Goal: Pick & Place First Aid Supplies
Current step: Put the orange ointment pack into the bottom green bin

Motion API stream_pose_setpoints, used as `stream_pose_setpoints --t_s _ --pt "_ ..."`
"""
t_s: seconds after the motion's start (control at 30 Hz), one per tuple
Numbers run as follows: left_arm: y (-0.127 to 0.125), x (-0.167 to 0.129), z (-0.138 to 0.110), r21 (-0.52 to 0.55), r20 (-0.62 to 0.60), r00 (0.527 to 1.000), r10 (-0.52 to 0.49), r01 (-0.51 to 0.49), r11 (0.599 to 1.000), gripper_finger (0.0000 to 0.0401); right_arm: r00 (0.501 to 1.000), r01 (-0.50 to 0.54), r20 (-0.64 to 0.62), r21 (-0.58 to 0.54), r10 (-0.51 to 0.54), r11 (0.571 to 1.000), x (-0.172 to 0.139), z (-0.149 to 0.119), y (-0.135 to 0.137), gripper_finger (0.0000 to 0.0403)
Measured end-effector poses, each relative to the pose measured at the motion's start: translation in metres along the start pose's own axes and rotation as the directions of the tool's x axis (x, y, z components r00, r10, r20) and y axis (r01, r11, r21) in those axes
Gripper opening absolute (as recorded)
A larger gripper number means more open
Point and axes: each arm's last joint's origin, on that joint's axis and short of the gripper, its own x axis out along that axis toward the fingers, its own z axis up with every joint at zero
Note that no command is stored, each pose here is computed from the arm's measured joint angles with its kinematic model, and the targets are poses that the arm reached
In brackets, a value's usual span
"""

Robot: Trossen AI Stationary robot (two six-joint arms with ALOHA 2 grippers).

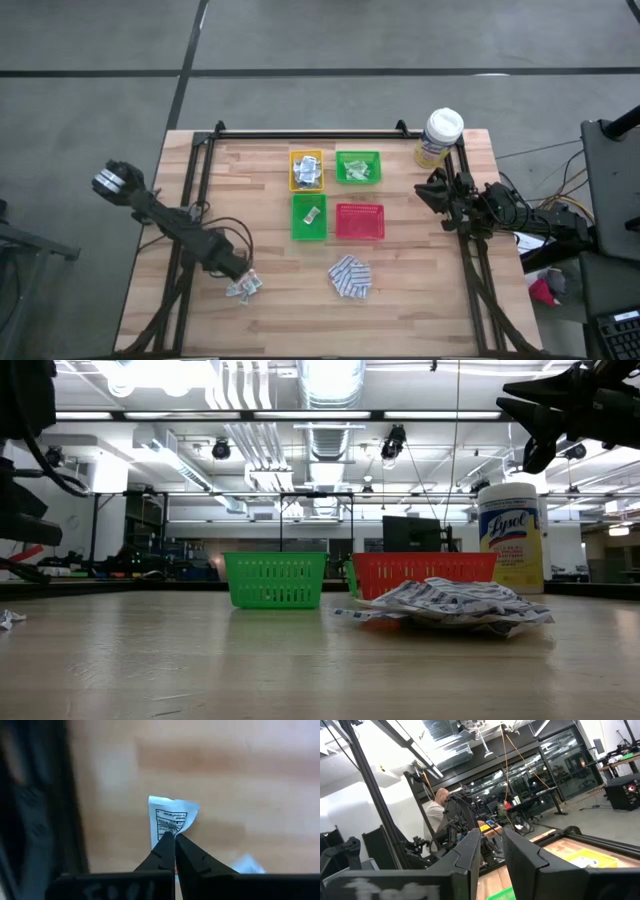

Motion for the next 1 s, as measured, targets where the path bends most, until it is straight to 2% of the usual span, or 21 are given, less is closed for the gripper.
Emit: stream_pose_setpoints --t_s 0.07,0.3,0.43,0.53,0.63,0.73,0.83,0.9,1.0 --pt "0.001 -0.001 0.001 -0.003 0.032 0.999 0.007 -0.007 1.0 0.0001 1.0 0.0 0.0 -0.003 0.0 1.0 0.0 0.0 0.0 0.0084" --pt "-0.001 -0.004 0.0 0.0 0.026 1.0 -0.009 0.009 1.0 0.0 1.0 -0.001 0.0 -0.003 0.001 1.0 0.0 0.0 0.0 0.0079" --pt "-0.006 -0.014 -0.002 0.014 0.085 0.991 -0.1 0.099 0.995 0.0 1.0 -0.001 0.0 -0.003 0.001 1.0 0.0 0.0 0.0 0.0072" --pt "-0.01 -0.027 0.0 0.051 0.199 0.96 -0.196 0.189 0.981 0.0 1.0 0.0 -0.001 -0.003 0.0 1.0 0.0 0.0 0.0 0.0068" --pt "-0.013 -0.045 0.001 0.131 0.337 0.88 -0.335 0.309 0.942 0.0 1.0 -0.001 0.0 -0.003 0.001 1.0 0.0 0.0 0.0 0.0068" --pt "-0.018 -0.064 0.003 0.246 0.473 0.735 -0.485 0.419 0.874 0.0 1.0 -0.001 0.0 -0.003 0.001 1.0 0.0 0.0 0.0 0.0073" --pt "-0.023 -0.083 0.004 0.371 0.55 0.612 -0.568 0.431 0.823 0.0 1.0 -0.001 0.0 -0.003 0.001 1.0 0.0 0.0 0.0 0.0078" --pt "-0.027 -0.094 0.005 0.445 0.559 0.577 -0.595 0.397 0.803 0.0 1.0 -0.001 0.0 -0.003 0.001 1.0 0.0 0.0 0.0 0.0081" --pt "-0.036 -0.109 0.005 0.547 0.545 0.564 -0.621 0.322 0.773 0.0 1.0 -0.001 0.0 -0.003 0.001 1.0 0.0 0.0 0.0 0.0083"
